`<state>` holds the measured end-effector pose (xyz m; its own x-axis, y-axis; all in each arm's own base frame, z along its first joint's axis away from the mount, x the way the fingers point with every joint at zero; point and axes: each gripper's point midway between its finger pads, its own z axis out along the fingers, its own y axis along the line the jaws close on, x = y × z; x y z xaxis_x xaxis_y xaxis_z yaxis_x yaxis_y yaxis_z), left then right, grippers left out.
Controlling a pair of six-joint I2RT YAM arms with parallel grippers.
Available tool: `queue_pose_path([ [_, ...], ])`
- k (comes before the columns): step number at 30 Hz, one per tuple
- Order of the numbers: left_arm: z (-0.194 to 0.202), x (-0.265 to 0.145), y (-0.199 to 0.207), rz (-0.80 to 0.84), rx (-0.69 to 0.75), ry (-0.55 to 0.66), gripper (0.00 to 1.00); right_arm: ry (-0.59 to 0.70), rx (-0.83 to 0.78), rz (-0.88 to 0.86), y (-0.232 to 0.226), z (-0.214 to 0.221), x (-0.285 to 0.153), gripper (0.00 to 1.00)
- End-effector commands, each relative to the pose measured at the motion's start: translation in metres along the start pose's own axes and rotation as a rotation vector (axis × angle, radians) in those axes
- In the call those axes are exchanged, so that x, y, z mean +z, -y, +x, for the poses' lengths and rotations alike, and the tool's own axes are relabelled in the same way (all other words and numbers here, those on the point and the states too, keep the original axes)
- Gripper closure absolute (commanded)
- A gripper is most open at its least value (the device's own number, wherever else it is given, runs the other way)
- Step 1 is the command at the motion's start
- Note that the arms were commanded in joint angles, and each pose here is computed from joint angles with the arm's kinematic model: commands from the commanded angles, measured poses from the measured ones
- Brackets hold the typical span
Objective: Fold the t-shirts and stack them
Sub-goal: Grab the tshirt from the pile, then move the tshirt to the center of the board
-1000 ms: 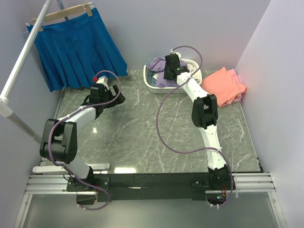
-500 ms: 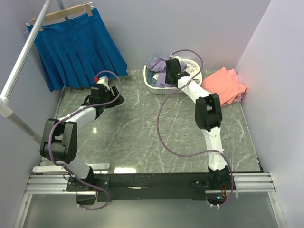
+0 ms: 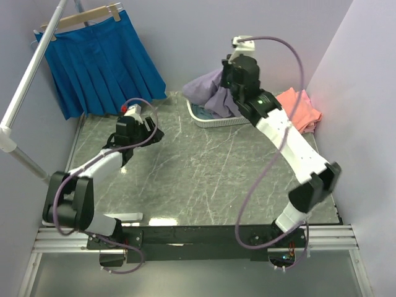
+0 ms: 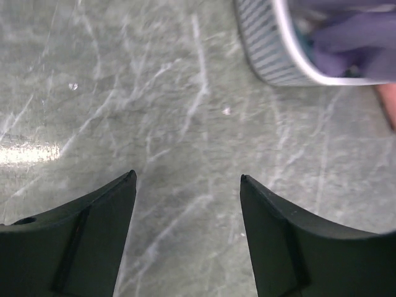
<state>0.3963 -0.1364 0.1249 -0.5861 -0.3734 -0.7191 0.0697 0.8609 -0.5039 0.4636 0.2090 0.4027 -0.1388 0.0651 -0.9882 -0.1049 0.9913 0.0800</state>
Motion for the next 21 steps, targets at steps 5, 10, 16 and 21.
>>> queue_pose_path([
  [5, -0.021, -0.053, 0.022, 0.049, -0.001, 0.134, 0.26, 0.193, 0.04, -0.19, -0.034, -0.062, -0.13, 1.0],
  [10, -0.026, -0.081, 0.027, 0.064, -0.018, 0.19, 0.21, 0.233, 0.087, -0.396, -0.044, -0.091, -0.21, 1.0],
  [16, -0.025, -0.099, 0.035, 0.098, -0.037, 0.2, 0.17, 0.053, 0.086, -0.632, -0.074, -0.039, -0.25, 1.0],
  [21, -0.028, -0.11, 0.039, 0.107, -0.021, 0.218, 0.12, -0.12, 0.14, -0.659, -0.083, 0.06, -0.248, 0.36],
])
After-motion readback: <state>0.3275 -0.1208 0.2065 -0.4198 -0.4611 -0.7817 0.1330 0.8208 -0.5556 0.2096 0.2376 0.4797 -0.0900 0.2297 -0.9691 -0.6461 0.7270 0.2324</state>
